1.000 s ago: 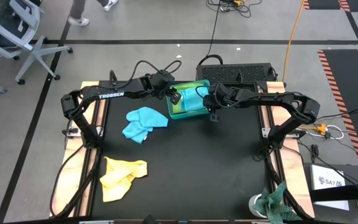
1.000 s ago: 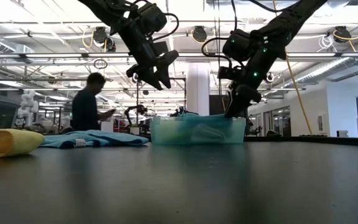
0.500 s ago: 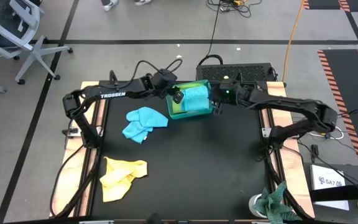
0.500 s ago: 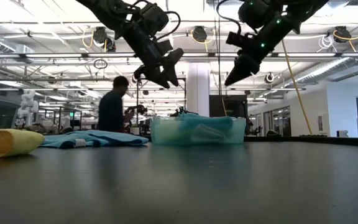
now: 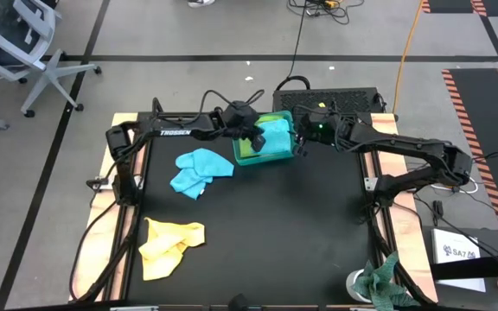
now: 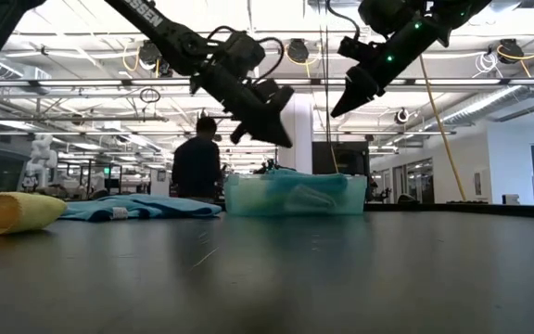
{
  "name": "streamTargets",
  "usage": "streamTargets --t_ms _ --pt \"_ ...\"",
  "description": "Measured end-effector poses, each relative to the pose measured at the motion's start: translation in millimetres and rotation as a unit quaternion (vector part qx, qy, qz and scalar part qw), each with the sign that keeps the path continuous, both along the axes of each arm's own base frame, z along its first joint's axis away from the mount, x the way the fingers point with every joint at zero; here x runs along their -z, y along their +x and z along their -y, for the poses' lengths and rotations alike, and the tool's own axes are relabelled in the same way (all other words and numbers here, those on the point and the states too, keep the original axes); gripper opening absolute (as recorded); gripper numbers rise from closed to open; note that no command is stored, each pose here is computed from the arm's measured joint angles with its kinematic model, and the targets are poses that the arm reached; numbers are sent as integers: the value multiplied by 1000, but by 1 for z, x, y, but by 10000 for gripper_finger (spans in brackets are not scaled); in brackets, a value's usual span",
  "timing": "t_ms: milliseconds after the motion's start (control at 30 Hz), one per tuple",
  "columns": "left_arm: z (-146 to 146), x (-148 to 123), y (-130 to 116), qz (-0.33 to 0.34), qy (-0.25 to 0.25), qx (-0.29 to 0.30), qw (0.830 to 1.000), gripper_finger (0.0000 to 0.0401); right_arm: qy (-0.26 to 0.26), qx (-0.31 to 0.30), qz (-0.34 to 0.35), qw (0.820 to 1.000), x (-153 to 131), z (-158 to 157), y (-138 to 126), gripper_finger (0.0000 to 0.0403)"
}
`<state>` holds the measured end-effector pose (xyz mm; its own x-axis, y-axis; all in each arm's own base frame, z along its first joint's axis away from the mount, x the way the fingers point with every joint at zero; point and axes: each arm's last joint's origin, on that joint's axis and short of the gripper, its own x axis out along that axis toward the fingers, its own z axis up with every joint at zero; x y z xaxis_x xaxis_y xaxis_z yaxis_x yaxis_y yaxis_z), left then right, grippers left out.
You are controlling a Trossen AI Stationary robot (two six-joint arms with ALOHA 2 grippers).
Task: Fold microfiber towels
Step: Put the blue microfiber towel into the blue bin
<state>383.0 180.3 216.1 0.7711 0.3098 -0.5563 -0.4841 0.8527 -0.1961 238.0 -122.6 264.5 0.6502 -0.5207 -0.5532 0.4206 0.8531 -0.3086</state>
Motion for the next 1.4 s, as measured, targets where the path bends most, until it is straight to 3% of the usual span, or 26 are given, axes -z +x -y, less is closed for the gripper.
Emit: streamTargets --t_ms 200,467,700,1033,1200,1400 --pt "-7 9 -2 4 -54 -12 998 3 6 6 7 1000 0 0 0 155" --pt "-11 47 0 -45 -123 -44 990 2 6 7 7 1000 0 0 0 155" --pt "-12 65 -10 -134 -94 -116 980 1 15 15 14 1000 0 0 0 155" --pt "-16 34 7 -80 -70 -78 991 1 18 16 16 1000 0 0 0 155" --pt "-13 6 18 -98 -40 -51 993 2 36 -9 19 999 2 -1 2 154" --pt "-18 -4 17 -113 -20 -49 992 2 97 -33 -9 995 32 5 20 99"
